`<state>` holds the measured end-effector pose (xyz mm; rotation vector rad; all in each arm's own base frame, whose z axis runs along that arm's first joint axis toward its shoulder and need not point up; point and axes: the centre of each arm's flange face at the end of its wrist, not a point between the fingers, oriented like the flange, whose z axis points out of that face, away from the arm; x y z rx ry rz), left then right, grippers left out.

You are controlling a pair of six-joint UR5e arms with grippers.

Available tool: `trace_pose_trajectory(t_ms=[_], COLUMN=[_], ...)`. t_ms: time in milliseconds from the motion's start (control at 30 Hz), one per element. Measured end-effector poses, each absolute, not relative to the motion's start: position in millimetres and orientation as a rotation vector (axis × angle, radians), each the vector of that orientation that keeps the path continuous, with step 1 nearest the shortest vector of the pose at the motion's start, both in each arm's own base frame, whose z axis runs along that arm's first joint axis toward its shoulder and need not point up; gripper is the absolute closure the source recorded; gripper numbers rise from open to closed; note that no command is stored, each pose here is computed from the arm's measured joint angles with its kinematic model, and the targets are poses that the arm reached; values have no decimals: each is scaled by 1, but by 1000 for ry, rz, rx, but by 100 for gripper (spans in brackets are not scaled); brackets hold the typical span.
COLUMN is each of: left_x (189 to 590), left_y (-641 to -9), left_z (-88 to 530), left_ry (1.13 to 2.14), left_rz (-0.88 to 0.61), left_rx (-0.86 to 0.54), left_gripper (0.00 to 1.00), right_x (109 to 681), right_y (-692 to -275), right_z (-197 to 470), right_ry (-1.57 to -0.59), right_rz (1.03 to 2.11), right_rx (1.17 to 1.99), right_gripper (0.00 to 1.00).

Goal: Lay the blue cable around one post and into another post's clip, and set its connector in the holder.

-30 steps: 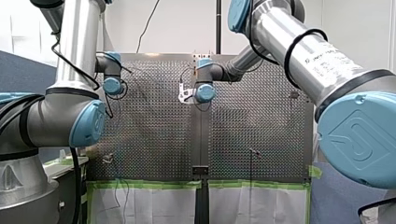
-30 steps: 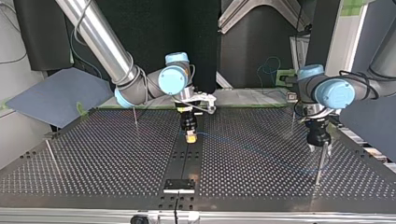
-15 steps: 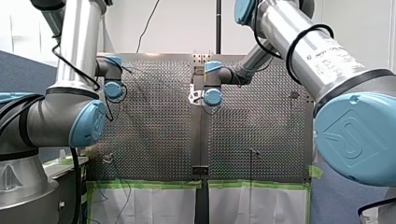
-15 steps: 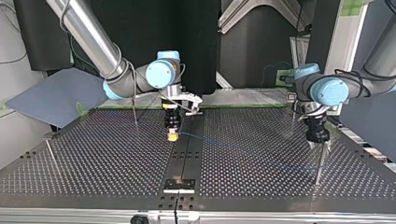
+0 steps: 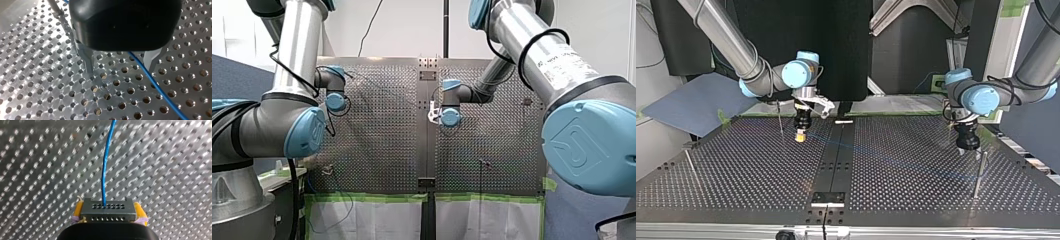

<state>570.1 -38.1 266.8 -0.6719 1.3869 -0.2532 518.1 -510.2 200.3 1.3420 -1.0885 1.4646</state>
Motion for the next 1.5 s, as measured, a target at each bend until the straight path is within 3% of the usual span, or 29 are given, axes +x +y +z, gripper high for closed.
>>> trace_pose_trajectory(t_ms=[600, 1033, 1500], left_x=[568, 568, 568], left_y=[-50, -50, -49], left_z=[266, 266, 266], left_ry=[1401, 1398, 1396], left_rz=[-260, -253, -248], left_rx=[-663, -669, -673], left_gripper=[0, 0, 0], right_x=[426, 340, 249], right_y=[-543, -560, -552], right_z=[141, 84, 24], right_ry=[-1183, -1254, -1345], right_rz=[1428, 1308, 1173], right_rx=[1246, 1174, 1100], right_gripper=[100, 100, 100])
